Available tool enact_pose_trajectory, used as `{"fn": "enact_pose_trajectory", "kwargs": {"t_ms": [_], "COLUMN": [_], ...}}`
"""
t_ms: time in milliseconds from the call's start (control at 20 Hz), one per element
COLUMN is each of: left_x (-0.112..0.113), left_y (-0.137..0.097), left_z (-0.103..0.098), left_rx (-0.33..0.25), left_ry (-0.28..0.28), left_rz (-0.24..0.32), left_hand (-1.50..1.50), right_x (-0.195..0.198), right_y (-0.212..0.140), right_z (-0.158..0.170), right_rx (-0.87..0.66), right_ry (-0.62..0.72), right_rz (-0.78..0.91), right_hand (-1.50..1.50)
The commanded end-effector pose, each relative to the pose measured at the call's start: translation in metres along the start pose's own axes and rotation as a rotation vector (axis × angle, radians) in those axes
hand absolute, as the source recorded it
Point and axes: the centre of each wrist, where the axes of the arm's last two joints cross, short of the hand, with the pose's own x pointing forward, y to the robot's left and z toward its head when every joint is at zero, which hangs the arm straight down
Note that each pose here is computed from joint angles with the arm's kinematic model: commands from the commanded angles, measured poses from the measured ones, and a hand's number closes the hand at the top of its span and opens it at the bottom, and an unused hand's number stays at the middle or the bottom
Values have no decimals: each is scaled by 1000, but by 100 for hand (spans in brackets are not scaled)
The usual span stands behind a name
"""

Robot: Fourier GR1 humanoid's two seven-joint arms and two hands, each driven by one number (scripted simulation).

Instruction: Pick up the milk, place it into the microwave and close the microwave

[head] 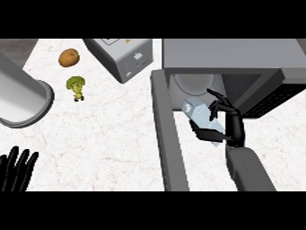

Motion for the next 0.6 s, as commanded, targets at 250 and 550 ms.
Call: {"fn": "enact_pose_trajectory", "kwargs": {"t_ms": [250, 550], "left_x": [-12, -14], "left_y": [17, 8], "left_z": [-5, -20], "left_rx": [12, -35], "left_ry": [-4, -8], "left_rz": [7, 7], "left_hand": [-150, -150], "right_x": [22, 19], "right_y": [20, 9], "right_z": [-73, -100], "right_rx": [-1, 15], "right_ry": [36, 70], "right_rz": [102, 301], "right_hand": [150, 150]}}
